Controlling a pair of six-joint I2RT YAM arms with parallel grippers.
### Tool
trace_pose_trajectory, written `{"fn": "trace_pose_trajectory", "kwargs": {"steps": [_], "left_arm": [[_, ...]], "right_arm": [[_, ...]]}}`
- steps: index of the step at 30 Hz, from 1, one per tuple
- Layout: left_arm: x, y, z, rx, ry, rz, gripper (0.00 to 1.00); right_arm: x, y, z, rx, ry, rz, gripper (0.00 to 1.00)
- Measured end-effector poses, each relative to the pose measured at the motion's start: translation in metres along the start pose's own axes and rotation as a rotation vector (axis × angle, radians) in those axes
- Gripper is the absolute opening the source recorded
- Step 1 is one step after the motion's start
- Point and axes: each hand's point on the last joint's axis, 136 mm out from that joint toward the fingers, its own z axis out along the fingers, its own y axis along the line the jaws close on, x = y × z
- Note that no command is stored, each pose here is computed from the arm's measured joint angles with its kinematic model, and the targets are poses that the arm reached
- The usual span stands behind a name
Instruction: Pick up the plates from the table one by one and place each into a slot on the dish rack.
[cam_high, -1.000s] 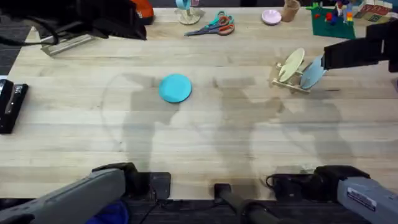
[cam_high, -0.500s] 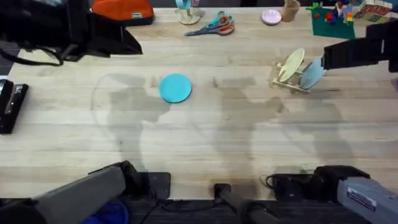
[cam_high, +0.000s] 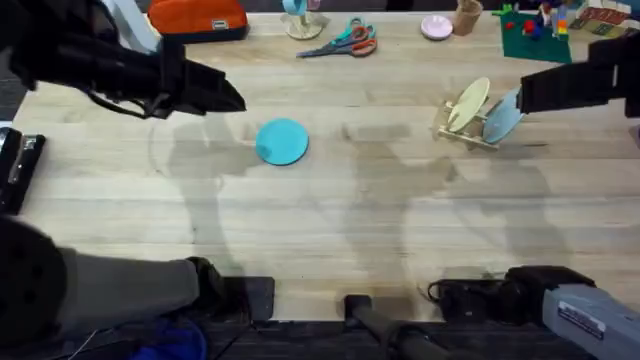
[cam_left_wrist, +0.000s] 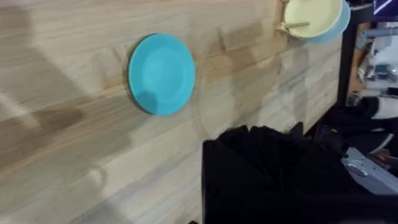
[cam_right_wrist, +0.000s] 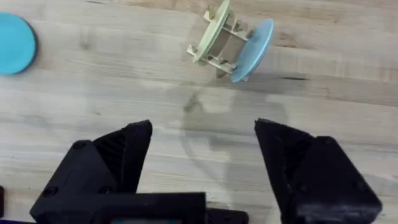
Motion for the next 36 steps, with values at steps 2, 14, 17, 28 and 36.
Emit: {"fn": "trace_pose_trajectory", "kwargs": {"steps": [2,14,17,28,36], "left_arm": [[0.000,0.008,0.007,0.013,0.021,-0.019,0.041],[-0.005,0.051,0.040,0.052,0.094,-0.069,0.040],[-0.003,0.057,0.044,0.059,0.109,-0.077,0.042],[-0.006,0.066,0.051,0.056,0.098,-0.046,0.041],[0.007,0.083,0.069,0.057,0.102,-0.059,0.041]], "right_arm": [[0.000,0.000,0.000,0.000,0.000,0.000,0.995],[0.000,0.000,0.000,0.000,0.000,0.000,0.993],[0.000,0.000,0.000,0.000,0.000,0.000,0.993],[0.000,0.000,0.000,0.000,0.000,0.000,0.995],[0.000,0.000,0.000,0.000,0.000,0.000,0.995]]}}
